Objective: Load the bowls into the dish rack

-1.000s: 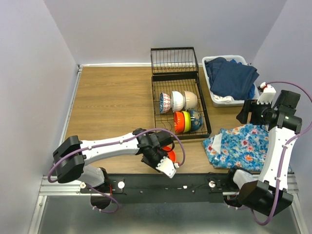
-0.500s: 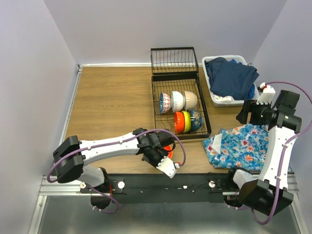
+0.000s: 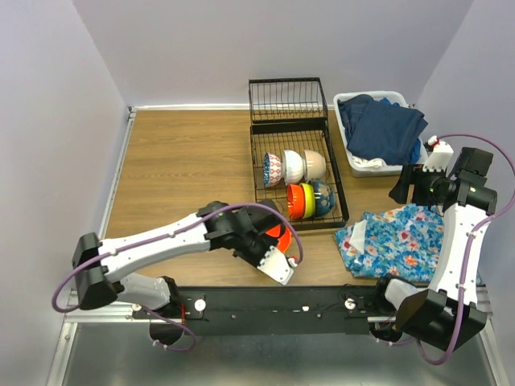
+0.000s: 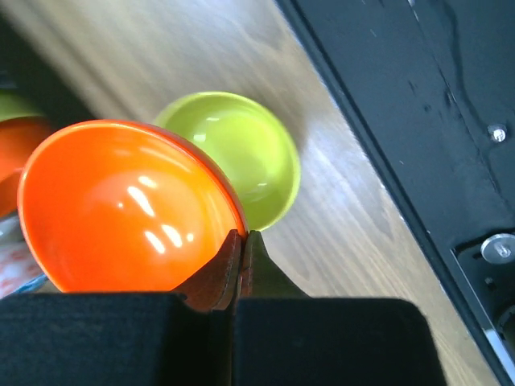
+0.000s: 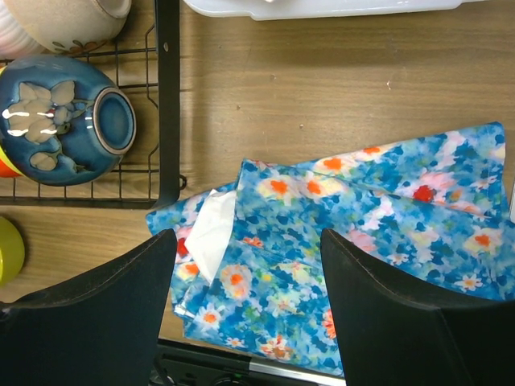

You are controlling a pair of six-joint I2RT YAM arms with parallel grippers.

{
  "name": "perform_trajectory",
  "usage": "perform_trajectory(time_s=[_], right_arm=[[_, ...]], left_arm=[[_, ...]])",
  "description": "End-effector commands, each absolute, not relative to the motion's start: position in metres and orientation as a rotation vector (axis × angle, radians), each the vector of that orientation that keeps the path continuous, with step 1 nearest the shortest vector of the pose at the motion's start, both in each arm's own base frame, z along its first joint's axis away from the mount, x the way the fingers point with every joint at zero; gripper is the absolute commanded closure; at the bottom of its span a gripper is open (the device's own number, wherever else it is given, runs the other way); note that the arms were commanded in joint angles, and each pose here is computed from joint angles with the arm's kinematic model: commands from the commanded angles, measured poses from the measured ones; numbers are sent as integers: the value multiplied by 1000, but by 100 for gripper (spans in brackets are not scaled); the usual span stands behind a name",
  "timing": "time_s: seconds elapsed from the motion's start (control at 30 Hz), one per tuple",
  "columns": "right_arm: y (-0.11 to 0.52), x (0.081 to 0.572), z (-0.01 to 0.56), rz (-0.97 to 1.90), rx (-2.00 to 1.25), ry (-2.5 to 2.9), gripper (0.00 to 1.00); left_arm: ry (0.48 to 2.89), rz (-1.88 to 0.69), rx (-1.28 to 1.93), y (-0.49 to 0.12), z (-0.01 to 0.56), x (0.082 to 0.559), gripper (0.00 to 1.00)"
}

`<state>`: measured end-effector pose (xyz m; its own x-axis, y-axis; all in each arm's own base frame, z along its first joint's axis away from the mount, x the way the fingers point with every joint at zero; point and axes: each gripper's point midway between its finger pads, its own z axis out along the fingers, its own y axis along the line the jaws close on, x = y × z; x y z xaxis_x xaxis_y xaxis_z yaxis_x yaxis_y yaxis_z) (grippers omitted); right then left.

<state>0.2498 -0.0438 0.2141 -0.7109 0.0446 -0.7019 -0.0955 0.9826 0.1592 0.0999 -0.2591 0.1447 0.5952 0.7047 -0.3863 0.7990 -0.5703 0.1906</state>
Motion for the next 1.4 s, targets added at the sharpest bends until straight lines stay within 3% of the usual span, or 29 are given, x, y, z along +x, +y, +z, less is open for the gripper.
perform_trajectory(time_s=[0.0,0.23,0.3,0.33,0.47,0.6,1.07,1.37], right_arm=[[-44,260,223,247,-29,2323,20],[-51,271,239,230,9,2308,20],[-56,273,240,209,24,2320,20],[-58,274,243,199,24,2320,20],[-65,274,244,158,45,2344,20],[-76,269,241,87,82,2391,20],[-81,248,215,76,184,2549,20],[-84,241,217,45,206,2578,20]], left_arm=[[1281,-495,2140,-282,212,119,100],[1734,-926,1367,-322,265,208,100],[1630,-1165,1171,-327,301,235,100],[1721,-1332,996,-328,309,238,100],[1732,-1567,803,-328,314,255,100],[1622,-1660,681,-326,320,261,100],[1702,-1795,79,-299,252,281,100],[1662,-1866,-1,-299,235,289,100]])
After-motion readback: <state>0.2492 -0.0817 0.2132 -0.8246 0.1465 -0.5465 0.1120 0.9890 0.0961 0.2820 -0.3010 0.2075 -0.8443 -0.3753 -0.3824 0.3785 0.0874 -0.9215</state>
